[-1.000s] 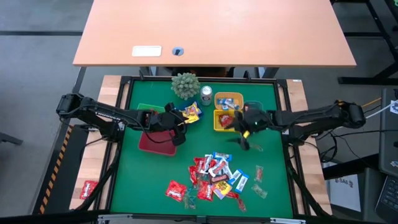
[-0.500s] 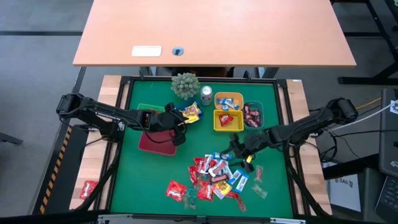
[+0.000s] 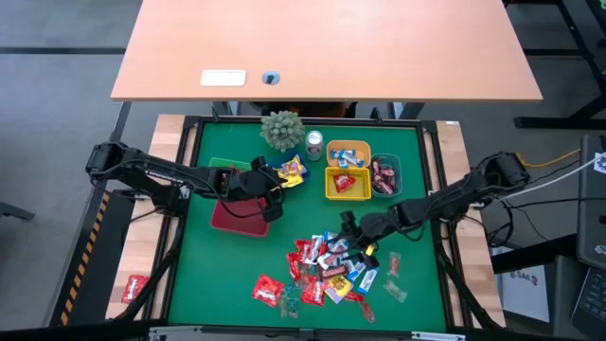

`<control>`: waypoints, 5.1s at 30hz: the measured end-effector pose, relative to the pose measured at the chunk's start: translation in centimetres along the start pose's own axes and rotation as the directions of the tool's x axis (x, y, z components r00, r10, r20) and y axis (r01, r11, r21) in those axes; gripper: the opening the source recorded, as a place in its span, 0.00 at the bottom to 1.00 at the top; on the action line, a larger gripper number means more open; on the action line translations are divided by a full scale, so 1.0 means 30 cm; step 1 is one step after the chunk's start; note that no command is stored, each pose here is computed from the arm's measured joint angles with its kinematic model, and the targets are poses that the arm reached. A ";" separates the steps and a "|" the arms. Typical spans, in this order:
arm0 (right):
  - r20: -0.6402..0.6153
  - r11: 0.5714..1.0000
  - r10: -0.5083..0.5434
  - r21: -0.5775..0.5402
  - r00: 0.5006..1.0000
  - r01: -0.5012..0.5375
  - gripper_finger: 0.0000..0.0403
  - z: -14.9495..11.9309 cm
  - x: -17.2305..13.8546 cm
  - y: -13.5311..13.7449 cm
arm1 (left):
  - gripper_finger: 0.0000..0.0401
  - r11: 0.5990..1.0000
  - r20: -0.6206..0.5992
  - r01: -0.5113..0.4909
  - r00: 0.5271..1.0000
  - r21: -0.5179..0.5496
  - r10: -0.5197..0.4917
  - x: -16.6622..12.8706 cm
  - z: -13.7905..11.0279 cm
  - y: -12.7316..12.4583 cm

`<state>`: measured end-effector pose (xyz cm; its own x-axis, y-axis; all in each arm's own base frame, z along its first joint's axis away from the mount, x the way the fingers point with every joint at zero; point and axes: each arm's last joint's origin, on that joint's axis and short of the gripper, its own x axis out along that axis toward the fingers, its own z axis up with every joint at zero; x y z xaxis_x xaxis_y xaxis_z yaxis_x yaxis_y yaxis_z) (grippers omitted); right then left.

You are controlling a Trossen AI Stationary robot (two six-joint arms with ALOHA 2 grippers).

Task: Sort candy
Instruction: Put the white chocolate bar into the green bin, then put the transparent green candy pack into the red bin

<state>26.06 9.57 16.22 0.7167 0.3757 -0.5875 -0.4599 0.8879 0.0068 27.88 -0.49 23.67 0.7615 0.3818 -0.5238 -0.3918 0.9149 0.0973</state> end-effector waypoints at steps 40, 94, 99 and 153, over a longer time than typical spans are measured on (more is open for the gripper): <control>-0.115 1.000 -0.005 0.016 0.993 0.007 0.11 -0.073 0.076 -0.005 | 0.23 1.000 0.004 0.000 1.000 -0.002 0.000 0.000 0.001 0.000; -0.570 0.262 -0.671 0.417 0.475 0.870 0.01 -0.164 -0.528 -0.114 | 0.23 1.000 0.004 0.000 1.000 -0.001 0.000 0.000 0.001 0.000; -0.587 0.232 -0.670 0.417 0.455 0.879 0.02 -0.169 -0.530 -0.128 | 0.23 1.000 0.004 0.000 1.000 -0.002 0.000 0.000 0.001 0.000; -0.314 0.719 -0.157 0.613 0.936 0.327 0.36 -0.061 -0.378 0.053 | 0.23 1.000 0.004 0.000 1.000 -0.002 0.000 0.000 0.001 0.000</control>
<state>16.23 6.24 21.43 0.5786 0.1287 -0.8054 0.2247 0.9241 0.3091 27.90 -0.49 23.70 0.7636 0.3823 -0.5204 -0.3925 0.9147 0.0959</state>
